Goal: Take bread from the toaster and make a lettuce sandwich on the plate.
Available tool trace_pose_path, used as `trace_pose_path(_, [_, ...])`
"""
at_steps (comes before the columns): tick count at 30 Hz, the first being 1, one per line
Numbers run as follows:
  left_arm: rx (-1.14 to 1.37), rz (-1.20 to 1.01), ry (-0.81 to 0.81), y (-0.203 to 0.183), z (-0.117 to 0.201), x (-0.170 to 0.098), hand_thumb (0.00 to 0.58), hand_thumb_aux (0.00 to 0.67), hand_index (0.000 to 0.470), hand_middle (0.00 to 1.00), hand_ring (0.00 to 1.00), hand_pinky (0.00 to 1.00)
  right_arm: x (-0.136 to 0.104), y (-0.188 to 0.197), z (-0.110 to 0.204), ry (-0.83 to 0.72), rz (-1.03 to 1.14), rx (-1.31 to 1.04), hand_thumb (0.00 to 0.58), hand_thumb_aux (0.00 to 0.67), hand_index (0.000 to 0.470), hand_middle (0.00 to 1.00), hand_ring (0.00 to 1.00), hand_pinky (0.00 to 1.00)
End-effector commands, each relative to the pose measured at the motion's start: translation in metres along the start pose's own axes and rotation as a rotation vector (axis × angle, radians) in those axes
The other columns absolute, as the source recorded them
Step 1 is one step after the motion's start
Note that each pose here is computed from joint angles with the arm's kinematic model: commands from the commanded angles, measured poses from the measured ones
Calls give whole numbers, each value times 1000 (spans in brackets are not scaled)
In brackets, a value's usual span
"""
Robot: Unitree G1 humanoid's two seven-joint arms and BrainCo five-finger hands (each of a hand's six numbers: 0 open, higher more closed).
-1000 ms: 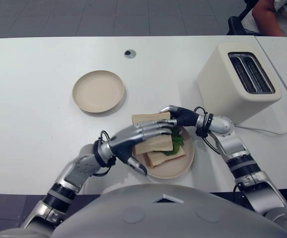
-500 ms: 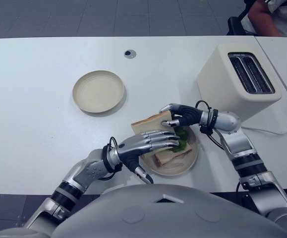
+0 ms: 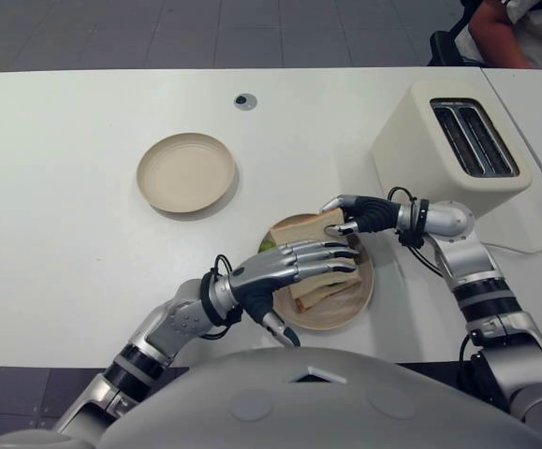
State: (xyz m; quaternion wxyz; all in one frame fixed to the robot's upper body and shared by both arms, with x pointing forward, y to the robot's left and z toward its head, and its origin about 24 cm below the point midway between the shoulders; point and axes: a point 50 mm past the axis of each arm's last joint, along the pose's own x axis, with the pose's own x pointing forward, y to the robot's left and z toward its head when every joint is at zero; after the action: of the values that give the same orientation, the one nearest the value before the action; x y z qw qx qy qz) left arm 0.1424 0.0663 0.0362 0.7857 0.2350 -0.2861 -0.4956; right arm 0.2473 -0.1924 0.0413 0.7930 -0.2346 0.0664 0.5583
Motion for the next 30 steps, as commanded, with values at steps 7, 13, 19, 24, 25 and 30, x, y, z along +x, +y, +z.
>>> trace_pose_path(7, [-49,-251,231,-49,-52,-17,0,0,0,0,0,0,-6,-30,16,-44,-385,-249,0,0,0,0,0,0])
trace_pose_path(13, [89,-267,288,-20,-67,-28,0,0,0,0,0,0,-44,-34,76,-279,-1074,-551,0,0,0,0,0,0])
trace_pose_path(19, [202,178,44,58,-43,8,0,0,0,192,192,192,-42,40,55,-301,-643,-177,580,670,470,1000,1000,1000])
trace_pose_path(24, [-177,356,-266,71,21,3,0,0,0,686,686,686,-58,85,59,-387,-327,-74,580,670,470,1000,1000,1000])
trace_pose_path(25, [-237,331,-270,68,27,-4,36,21,15,1000,1000,1000,-59,97,56,-371,-245,-62,580,670,470,1000,1000,1000])
trace_pose_path(30, [-458,43,-43,28,30,-48,580,670,470,1000,1000,1000,-45,137,29,-236,3,-38,580,670,470,1000,1000,1000])
